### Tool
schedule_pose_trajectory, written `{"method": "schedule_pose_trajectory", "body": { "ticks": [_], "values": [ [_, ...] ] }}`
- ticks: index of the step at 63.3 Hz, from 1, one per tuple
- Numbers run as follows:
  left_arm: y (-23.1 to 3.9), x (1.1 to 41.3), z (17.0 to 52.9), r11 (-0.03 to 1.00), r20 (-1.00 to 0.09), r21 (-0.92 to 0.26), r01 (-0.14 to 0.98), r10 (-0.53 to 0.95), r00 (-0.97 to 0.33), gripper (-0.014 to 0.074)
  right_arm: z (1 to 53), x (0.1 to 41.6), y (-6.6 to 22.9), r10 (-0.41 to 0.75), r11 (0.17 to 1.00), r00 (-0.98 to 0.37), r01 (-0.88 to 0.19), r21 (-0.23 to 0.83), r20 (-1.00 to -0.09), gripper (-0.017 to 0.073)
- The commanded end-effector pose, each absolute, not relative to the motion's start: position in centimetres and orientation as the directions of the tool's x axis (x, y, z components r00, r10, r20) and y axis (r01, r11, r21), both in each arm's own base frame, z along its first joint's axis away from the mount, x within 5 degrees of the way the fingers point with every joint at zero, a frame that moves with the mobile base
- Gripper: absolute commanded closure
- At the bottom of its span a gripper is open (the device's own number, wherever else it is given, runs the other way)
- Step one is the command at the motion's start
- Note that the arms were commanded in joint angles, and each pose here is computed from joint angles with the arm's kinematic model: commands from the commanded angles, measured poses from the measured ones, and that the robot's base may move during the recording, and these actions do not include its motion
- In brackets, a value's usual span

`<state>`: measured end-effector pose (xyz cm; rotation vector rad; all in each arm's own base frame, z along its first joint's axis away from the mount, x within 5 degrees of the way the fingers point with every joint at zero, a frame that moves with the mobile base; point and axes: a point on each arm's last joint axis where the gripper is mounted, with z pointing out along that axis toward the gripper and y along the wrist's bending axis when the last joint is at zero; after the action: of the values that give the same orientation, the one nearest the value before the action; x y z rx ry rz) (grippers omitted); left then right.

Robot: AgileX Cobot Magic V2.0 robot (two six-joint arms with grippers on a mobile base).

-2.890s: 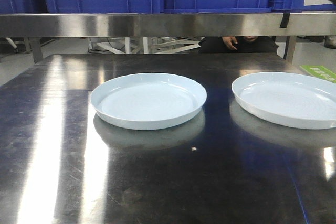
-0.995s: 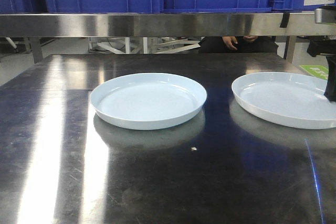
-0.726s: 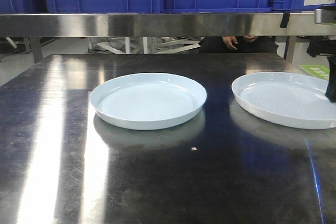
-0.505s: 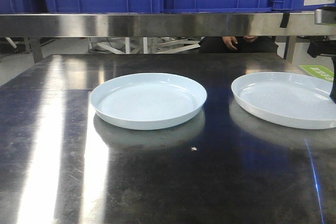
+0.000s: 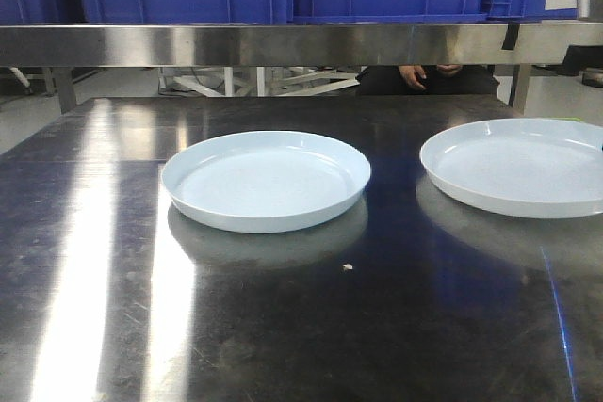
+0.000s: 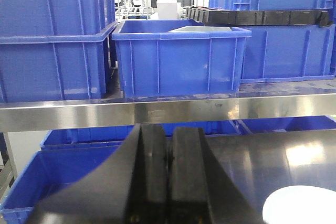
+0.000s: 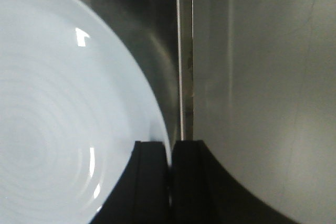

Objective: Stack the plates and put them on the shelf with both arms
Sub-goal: 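Lift the gripped plate and carry it over the centered plate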

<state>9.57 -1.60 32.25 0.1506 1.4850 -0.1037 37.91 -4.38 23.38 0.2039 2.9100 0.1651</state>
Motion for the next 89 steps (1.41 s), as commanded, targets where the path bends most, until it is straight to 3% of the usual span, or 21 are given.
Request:
{"method": "schedule_pose_trajectory", "body": {
  "ticks": [1, 33, 50, 66, 89],
  "values": [
    [-1.4, 9.5, 33.9, 0.99, -0.983, 0.026, 0.141, 0.0, 0.183, 0.0513, 27.0, 38.0, -4.3, 0.161, 0.98, -0.939, 0.116, 0.16, -0.304, 0.051],
    [-1.4, 9.5, 33.9, 0.99, -0.983, 0.026, 0.141, 0.0, 0.183, 0.0513, 32.3, 37.5, -0.7, 0.249, 0.889, -0.905, 0.073, 0.453, -0.344, 0.051],
    [-1.4, 9.5, 33.9, 0.99, -0.983, 0.026, 0.141, 0.0, 0.183, 0.0513, 32.0, 38.2, 5.5, 0.155, 0.884, -0.902, -0.055, 0.464, -0.402, 0.051],
    [-1.4, 9.5, 33.9, 0.99, -0.983, 0.026, 0.141, 0.0, 0.182, 0.0513, 29.9, 38.8, 10.9, 0.083, 0.873, -0.917, -0.123, 0.472, -0.391, 0.051],
    [-1.4, 9.5, 33.9, 0.99, -0.984, 0.026, 0.141, 0.0, 0.181, 0.0513, 28.7, 38.9, 13.7, 0.07, 0.886, -0.912, -0.129, 0.444, -0.404, 0.0503]
  ]
}}
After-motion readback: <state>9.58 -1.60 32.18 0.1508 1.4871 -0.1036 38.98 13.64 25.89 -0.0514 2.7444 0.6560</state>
